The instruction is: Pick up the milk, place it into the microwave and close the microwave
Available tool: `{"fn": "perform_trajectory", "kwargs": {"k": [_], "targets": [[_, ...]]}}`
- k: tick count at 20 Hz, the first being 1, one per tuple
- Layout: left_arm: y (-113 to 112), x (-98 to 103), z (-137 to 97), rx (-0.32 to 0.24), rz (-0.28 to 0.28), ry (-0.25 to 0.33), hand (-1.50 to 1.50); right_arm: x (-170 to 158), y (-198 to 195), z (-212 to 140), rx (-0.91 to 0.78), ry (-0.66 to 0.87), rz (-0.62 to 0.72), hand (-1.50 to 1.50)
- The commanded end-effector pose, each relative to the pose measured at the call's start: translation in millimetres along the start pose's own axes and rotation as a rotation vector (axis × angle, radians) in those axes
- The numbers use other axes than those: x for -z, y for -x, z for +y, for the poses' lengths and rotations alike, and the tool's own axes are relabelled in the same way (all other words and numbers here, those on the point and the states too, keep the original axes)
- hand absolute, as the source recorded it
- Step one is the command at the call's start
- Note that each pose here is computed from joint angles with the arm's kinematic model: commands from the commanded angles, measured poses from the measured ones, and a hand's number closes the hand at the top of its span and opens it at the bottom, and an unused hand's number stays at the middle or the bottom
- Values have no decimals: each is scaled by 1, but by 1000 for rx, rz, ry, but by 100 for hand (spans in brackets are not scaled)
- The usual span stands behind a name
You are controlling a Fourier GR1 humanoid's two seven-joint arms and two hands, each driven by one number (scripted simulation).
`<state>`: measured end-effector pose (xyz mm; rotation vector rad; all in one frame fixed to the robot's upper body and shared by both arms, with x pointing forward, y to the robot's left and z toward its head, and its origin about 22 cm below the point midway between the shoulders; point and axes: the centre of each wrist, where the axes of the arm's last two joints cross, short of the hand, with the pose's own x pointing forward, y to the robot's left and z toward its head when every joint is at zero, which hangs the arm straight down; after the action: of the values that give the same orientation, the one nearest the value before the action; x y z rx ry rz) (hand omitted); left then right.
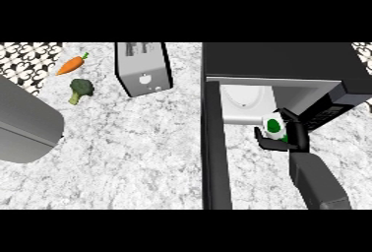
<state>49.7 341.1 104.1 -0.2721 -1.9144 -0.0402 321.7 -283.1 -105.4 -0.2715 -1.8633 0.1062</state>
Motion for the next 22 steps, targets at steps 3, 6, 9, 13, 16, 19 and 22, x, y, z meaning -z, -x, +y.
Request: {"fn": "perform_trajectory", "kwargs": {"k": [3, 6, 9, 13, 16, 19, 22], "targets": [[-3, 9, 2, -8, -16, 19, -150, 87, -51, -40, -251, 84, -36, 150], [-1, 10, 5, -6, -5, 49, -150, 90, -53, -42, -253, 114, -41, 150], [0, 17, -1, -20, -25, 67, -150, 88, -53, -47, -251, 127, -53, 150], [1, 19, 4, -1, -19, 69, -150, 81, -49, -52, -264, 145, -57, 150], [0, 21, 5, -11, -23, 72, -150, 79, -48, -54, -259, 177, -74, 150], [-1, 24, 9, 7, -15, 77, -150, 77, -47, -55, -264, 178, -72, 150], [0, 26, 8, -3, -15, 84, -150, 69, -44, -64, -278, 188, -80, 150]]}}
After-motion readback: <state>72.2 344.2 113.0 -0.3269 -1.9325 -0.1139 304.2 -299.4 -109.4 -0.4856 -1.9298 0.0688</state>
